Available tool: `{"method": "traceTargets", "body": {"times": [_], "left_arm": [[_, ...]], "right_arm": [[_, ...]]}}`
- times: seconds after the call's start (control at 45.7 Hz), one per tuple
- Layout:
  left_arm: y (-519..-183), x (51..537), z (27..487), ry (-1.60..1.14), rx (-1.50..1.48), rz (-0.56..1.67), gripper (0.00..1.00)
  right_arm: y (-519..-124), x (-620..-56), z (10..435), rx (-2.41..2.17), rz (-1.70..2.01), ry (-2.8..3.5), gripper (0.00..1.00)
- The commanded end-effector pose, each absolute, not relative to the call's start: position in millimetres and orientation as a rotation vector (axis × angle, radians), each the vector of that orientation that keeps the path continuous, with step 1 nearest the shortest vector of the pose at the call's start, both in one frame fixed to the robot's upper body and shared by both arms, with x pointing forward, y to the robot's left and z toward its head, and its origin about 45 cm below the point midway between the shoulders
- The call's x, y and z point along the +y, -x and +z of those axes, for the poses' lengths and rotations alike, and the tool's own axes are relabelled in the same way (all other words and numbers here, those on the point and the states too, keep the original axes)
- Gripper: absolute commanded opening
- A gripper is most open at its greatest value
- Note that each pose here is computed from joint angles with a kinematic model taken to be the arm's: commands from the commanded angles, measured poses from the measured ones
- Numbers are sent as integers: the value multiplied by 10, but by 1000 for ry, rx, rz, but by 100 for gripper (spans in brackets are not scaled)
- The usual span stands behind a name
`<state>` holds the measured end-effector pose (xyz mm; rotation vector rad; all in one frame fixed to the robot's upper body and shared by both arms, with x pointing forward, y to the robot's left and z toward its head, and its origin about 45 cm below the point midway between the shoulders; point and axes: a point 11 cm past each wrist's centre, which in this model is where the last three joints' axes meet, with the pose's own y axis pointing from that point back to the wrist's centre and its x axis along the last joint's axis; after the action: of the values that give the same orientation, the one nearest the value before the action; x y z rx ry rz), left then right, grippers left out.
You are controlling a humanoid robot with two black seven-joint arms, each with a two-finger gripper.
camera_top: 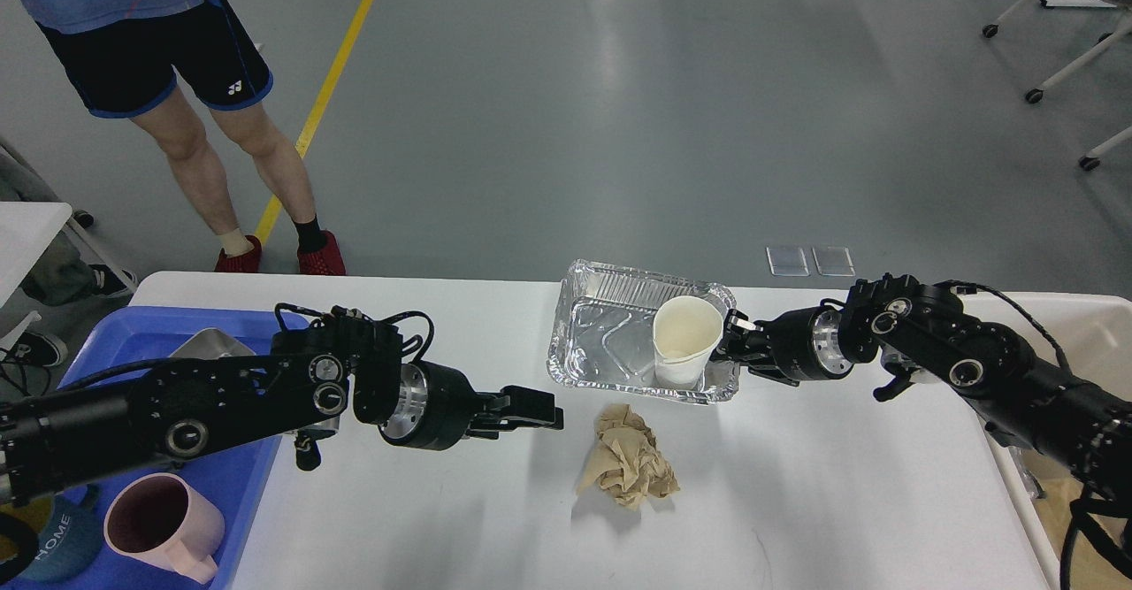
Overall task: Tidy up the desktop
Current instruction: 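Reach the left gripper down to the crumpled tan paper towel, then close the left gripper on the paper towel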
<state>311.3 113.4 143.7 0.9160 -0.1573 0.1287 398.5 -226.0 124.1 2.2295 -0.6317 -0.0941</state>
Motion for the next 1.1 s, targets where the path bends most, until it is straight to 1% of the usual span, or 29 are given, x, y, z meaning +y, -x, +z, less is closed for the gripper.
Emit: {"method": "traceTargets", "body": {"times": [0.0,0.175,0.46,0.679,1.073], "left_arm": [[-3180,934,1319,-919,-150,137,96],[-3163,597,1199,-907,-143,129,96],[-3071,325,1009,-918,-123,111,96],[-3152,379,951,-942,-117,141,96],[-3121,276,810,-957,-88,156,96]], "right_arm": [[-3984,-2263,1240,-632,-95,-2229,0],[-3979,-2265,1233,-632,-97,-2229,0],[-3972,-2282,1228,-641,-105,-2232,0],[-3970,-2284,1224,-642,-107,-2233,0],[-3974,-2284,1228,-645,-106,-2233,0]]}}
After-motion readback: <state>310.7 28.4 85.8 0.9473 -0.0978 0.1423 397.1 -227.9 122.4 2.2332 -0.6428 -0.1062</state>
